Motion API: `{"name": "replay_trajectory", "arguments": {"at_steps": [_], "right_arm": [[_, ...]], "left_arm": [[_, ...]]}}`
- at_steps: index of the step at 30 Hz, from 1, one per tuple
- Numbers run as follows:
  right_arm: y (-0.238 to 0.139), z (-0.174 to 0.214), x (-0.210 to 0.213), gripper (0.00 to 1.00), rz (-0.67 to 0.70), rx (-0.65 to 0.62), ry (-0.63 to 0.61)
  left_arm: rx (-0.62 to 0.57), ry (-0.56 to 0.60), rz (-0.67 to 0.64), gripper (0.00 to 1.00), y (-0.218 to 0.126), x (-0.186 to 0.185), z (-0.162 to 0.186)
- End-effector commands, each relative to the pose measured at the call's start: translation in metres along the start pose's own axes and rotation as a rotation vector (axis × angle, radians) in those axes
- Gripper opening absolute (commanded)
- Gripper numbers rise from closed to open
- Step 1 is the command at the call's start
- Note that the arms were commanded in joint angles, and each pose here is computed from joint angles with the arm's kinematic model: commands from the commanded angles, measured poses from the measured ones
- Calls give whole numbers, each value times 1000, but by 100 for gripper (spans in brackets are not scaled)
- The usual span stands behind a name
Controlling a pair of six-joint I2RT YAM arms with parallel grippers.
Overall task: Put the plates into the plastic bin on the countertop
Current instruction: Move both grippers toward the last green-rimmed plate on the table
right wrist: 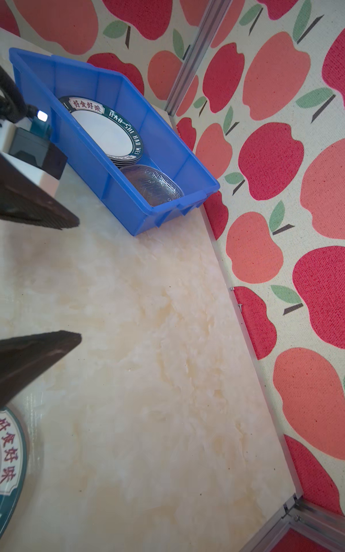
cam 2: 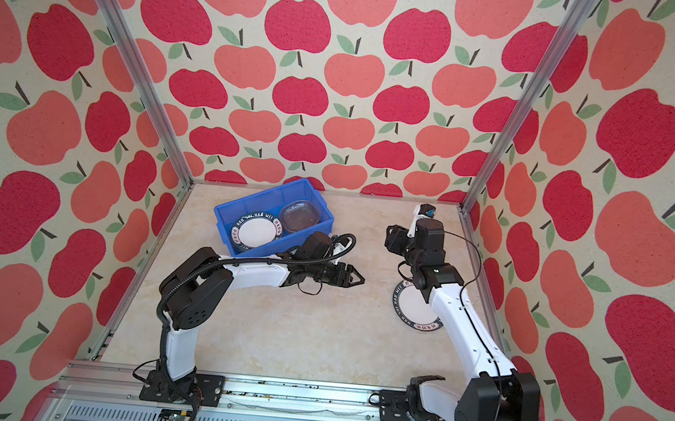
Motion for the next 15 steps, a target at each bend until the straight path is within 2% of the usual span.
{"name": "replay_trajectory", "arguments": {"at_steps": [1,6,15], "right_arm": [[-10,0,-4,58,-23,-54,35],[-18,5,-13,58,-24,-72,62],[-27,3,-22,58,-24,-102,84]], "left_arm": [[-4,19,81,59,15,-16,-10],[39,-5,121,49,49,-18,-15],[105,-70,134,41,95,-10,-18]]}}
Point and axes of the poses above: each gripper's point midway between its finger pads, its own y axis out along the fingers, its own x axis along the line the jaws close on, z = x × y, the point moved 8 cm from there along -y, back along the fingers, and after that the axes turned 6 degrees about -y, right-handed, at the moved point
